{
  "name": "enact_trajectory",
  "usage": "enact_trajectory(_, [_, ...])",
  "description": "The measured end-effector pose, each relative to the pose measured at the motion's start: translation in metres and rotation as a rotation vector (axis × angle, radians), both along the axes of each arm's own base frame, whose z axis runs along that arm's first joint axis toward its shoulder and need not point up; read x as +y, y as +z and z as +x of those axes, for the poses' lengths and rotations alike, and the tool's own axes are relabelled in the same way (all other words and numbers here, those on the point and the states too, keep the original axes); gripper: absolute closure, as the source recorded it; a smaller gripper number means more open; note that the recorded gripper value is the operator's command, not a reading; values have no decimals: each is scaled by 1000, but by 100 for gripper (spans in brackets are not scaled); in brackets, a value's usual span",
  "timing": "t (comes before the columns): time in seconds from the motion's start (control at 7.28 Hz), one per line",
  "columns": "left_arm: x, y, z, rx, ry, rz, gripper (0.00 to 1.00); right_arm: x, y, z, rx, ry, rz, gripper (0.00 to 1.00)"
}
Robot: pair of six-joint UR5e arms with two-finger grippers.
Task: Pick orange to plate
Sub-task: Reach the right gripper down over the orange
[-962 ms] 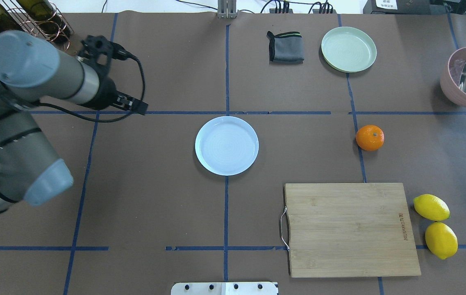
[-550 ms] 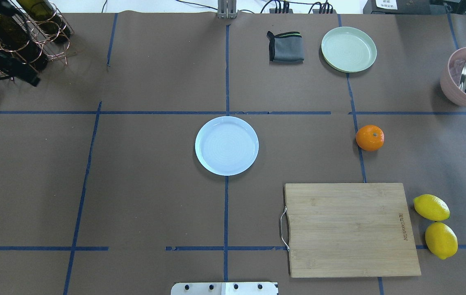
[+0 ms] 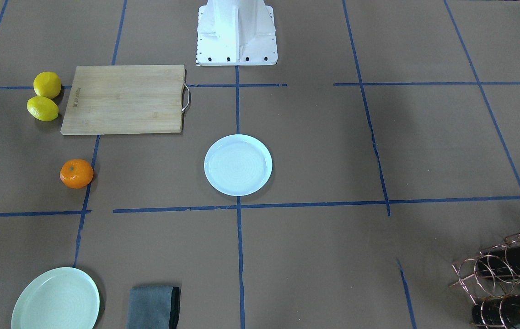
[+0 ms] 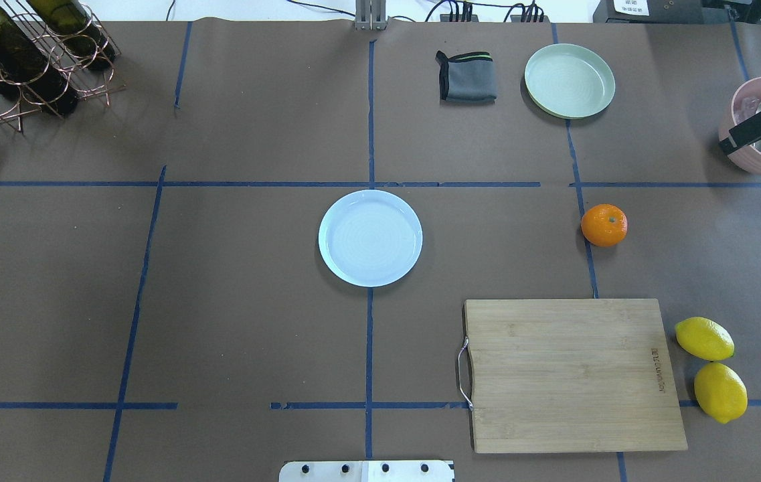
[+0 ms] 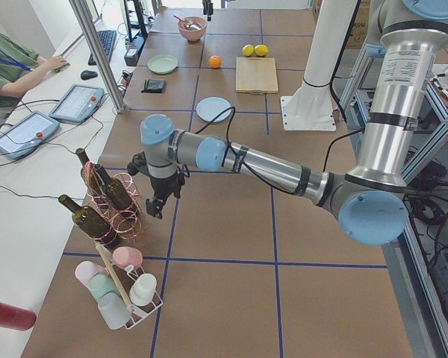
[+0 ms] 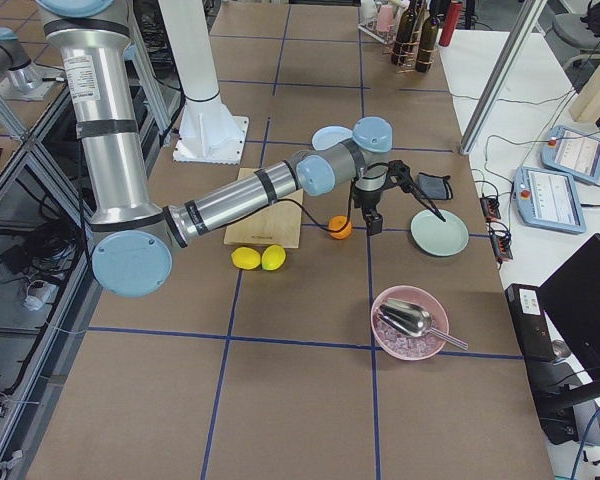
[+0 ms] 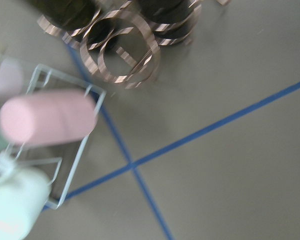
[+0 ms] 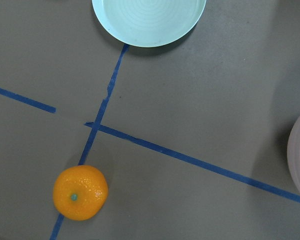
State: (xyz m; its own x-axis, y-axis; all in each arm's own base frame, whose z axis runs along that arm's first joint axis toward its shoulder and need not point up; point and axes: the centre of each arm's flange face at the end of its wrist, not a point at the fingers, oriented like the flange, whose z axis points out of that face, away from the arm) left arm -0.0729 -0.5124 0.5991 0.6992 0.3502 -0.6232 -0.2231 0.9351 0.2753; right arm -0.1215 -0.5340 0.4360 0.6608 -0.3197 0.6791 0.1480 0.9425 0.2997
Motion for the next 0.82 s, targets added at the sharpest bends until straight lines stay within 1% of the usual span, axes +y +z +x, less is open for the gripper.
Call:
enact_trajectory(0.14, [30,26,-16,40,-29,-27,0,3,-2,-13,8,2,-9,0])
enact_trajectory(0.27, [46,38,-21,53,-42,-36,0,6,-3,-29,17,9,-26,0])
enact_trajectory(0.41, [52,44,-23,56,-47,-43,0,11,-4,-53,28,30,-42,0])
enact_trajectory(0.69, [55,46,-23,56,-50,-45,0,26,-5,-114,20,98,-58,0])
enact_trajectory(0.82, [56,44,-24,56,-51,-40,0,34,-5,-139,22,120,-59,0])
